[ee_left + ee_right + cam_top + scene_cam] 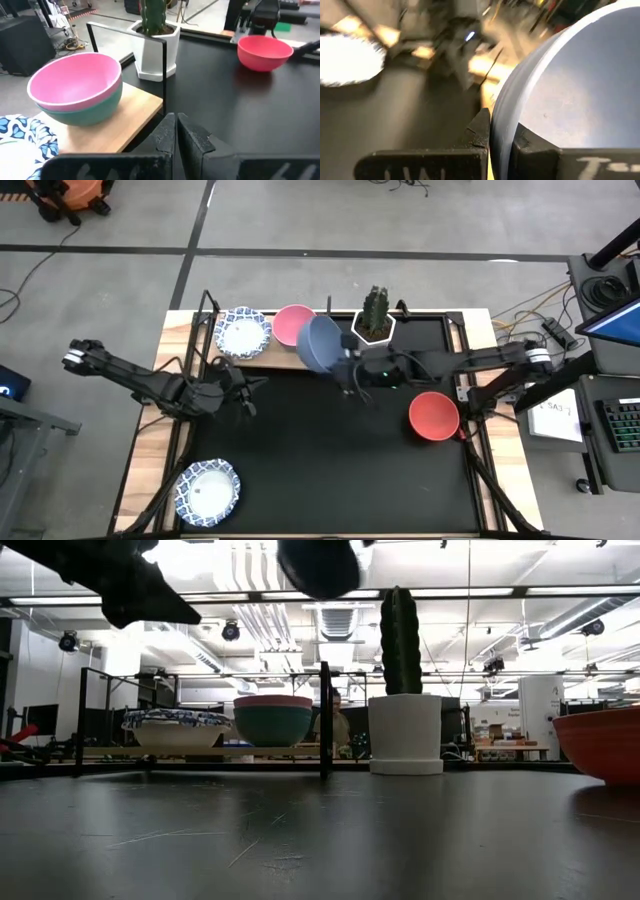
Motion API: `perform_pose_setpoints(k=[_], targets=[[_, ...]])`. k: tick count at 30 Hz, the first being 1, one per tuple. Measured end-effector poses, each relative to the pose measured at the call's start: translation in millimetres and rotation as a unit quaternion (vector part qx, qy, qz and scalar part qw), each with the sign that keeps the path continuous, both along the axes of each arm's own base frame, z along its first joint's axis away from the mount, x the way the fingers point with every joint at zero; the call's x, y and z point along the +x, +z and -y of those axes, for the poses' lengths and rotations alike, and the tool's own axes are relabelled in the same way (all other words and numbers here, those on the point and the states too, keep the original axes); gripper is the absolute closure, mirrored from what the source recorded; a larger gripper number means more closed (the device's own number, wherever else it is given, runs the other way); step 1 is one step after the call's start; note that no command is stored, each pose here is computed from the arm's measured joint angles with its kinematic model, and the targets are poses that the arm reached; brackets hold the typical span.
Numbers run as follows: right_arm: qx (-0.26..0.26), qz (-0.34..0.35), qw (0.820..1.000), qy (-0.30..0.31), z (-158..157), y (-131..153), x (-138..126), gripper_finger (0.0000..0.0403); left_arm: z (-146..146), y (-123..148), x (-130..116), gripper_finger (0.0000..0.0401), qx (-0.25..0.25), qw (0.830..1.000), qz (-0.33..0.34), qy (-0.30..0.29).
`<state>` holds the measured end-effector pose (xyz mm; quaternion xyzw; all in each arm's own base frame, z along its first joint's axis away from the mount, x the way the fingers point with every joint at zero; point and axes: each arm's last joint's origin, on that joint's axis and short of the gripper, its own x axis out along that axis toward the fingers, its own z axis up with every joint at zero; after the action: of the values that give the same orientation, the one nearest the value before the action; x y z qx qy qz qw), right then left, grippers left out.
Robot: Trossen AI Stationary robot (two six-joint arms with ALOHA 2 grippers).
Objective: Place and stack bowls onto a shelf
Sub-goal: Stack the blue bowl on top of the pink bowl on the shelf
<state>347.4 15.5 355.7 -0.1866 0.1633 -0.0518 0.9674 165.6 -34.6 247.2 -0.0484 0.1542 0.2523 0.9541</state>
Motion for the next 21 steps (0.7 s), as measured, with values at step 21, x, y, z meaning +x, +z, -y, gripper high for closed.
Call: perform_pose_setpoints(k=[21], targets=[[-0.083, -0.013, 0.985, -0.151, 101, -70, 102, 0.0394, -2, -3, -6, 0.0401, 0.003, 1.0, -0.019, 0.007]])
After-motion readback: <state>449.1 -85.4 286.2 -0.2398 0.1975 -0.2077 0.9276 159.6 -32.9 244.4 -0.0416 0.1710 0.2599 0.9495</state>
